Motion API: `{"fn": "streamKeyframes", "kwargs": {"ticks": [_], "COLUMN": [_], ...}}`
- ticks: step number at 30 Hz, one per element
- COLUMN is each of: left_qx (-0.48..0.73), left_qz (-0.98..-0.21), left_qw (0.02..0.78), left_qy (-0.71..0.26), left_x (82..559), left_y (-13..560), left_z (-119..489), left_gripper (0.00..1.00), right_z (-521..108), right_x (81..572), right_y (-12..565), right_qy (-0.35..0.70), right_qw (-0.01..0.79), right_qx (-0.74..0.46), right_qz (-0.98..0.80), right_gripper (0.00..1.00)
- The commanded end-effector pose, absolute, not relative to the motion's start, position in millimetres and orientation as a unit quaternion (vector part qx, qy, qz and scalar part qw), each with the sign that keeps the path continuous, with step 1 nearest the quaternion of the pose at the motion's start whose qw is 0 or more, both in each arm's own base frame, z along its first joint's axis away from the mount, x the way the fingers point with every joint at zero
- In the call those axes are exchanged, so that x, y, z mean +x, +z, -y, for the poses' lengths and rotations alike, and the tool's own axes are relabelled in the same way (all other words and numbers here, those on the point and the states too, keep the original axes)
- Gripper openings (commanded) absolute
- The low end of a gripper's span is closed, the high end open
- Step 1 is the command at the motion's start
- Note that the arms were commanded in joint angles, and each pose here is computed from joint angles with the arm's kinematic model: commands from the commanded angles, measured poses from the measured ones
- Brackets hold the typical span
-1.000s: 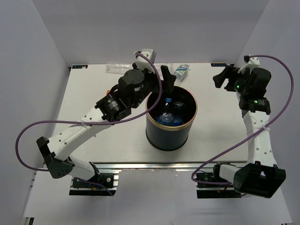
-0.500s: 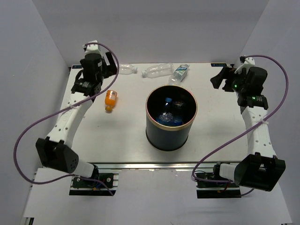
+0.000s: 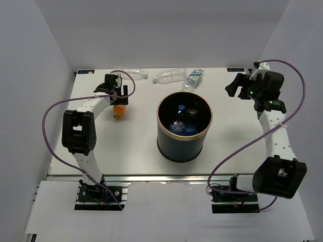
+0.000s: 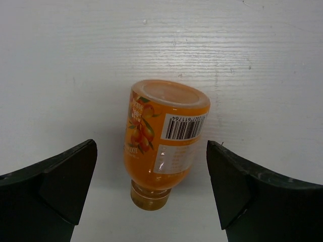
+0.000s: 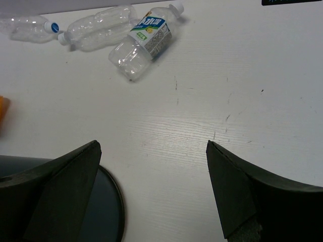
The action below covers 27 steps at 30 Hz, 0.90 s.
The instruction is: Put the plastic bottles in the bin
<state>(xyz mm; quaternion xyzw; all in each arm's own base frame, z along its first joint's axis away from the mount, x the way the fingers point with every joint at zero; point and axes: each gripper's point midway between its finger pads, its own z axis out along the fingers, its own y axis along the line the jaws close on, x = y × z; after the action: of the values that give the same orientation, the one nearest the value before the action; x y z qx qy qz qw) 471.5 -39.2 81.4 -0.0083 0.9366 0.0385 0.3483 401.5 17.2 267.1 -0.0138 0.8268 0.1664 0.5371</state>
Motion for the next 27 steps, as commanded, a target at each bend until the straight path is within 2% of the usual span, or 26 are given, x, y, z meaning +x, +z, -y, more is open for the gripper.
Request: {"fn": "streamKeyframes", "kwargs": {"ticks": [1,12,15,16,17,19,20,24,26,27], "left_qx": [0.003,-0.005,-0.006,-0.005,-0.003,-0.006,-0.008,-0.016,-0.007,0.004], "left_qz": [-0.924,-0.947,-0.946,-0.944,-0.945,-0.935,-0.931,-0.894,-0.878,-0.856], "left_qw": [0.38,0.322,0.323,0.329,0.328,0.354,0.366,0.442,0.467,0.5], "left_qy": [0.035,0.013,0.0,-0.008,-0.013,-0.018,-0.022,-0.063,-0.105,-0.132], "left_x": [478.5,474.6,476.9,479.7,478.3,487.0,489.3,491.0,481.9,468.8], "left_y": [103.4,44.6,49.5,55.4,64.6,90.1,101.0,190.0,224.2,263.7], "left_z": [39.8,41.3,45.1,48.2,49.7,51.4,52.4,63.2,77.6,92.1], "left_gripper": [0.98,0.96,0.82,0.73,0.59,0.48,0.37,0.23,0.21,0.19], "right_z": [-16.6,-14.7,-14.7,-14.5,-15.1,-13.8,-13.8,-11.5,-7.8,-4.2], "right_x": [407.0,407.9,407.5,407.1,406.6,405.4,404.5,400.6,397.7,396.3], "right_y": [285.7,299.1,302.2,301.7,301.4,300.4,301.0,297.6,297.5,292.2], "right_qy": [0.168,0.16,0.158,0.159,0.159,0.158,0.158,0.158,0.151,0.147], "right_qw": [0.553,0.566,0.569,0.569,0.569,0.57,0.571,0.568,0.571,0.568], "right_qx": [-0.026,-0.03,-0.029,-0.029,-0.028,-0.026,-0.024,-0.015,-0.005,0.004], "right_qz": [-0.816,-0.808,-0.807,-0.807,-0.806,-0.806,-0.805,-0.807,-0.807,-0.81], "right_gripper": [0.89,0.89,0.9,0.89,0.89,0.89,0.89,0.89,0.89,0.89]}}
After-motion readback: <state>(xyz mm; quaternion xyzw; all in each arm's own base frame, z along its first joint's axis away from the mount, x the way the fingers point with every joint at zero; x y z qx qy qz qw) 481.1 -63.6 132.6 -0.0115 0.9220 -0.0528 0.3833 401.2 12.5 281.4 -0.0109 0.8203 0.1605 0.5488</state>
